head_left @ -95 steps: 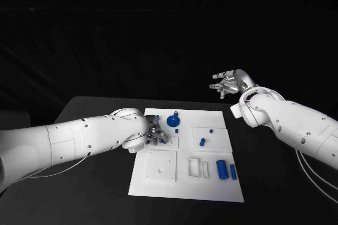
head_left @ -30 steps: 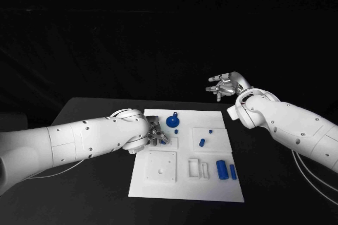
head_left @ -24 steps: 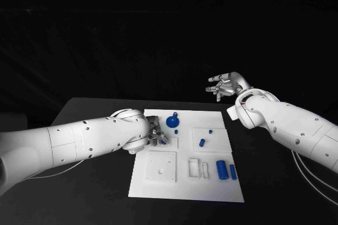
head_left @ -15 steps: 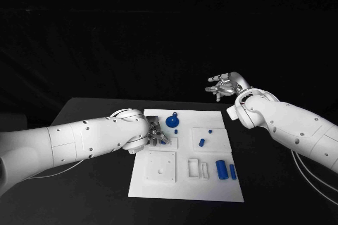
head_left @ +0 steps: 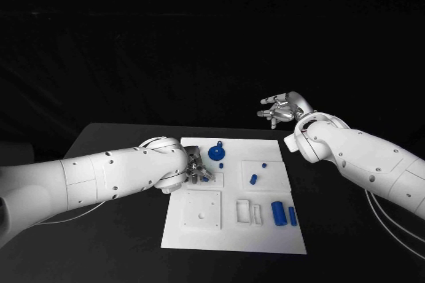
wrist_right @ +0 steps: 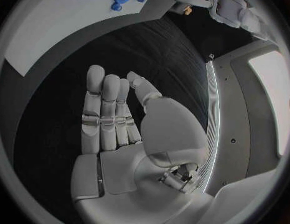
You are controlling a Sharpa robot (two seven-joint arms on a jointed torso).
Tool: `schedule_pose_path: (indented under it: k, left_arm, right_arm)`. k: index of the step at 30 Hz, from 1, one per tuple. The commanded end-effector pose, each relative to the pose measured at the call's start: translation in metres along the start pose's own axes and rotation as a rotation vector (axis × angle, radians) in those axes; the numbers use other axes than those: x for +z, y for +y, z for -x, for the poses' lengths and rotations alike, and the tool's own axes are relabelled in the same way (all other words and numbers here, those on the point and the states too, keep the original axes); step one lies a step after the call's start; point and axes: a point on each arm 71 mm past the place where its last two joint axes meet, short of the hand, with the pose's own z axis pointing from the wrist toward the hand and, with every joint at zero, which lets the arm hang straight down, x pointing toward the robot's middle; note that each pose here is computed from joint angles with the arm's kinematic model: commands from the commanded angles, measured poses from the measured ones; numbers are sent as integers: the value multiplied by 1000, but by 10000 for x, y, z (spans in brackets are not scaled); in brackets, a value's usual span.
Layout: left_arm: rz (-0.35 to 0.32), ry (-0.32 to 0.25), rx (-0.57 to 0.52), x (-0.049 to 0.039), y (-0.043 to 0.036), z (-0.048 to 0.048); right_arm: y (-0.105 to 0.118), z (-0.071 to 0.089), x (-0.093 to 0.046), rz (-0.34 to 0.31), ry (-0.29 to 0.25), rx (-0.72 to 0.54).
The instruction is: Assemble the parts on the task board
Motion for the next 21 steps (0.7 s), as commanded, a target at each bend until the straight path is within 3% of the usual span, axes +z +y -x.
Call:
schedule_pose_path:
  k: [1, 21]
  left_arm:
    - [-20, 53, 17, 8, -43, -106]
    - [-10, 49, 17, 21, -12, -87]
  right_arm:
    - [5, -16, -1, 8, 13, -8]
    - [-5, -12, -7, 7, 12, -9]
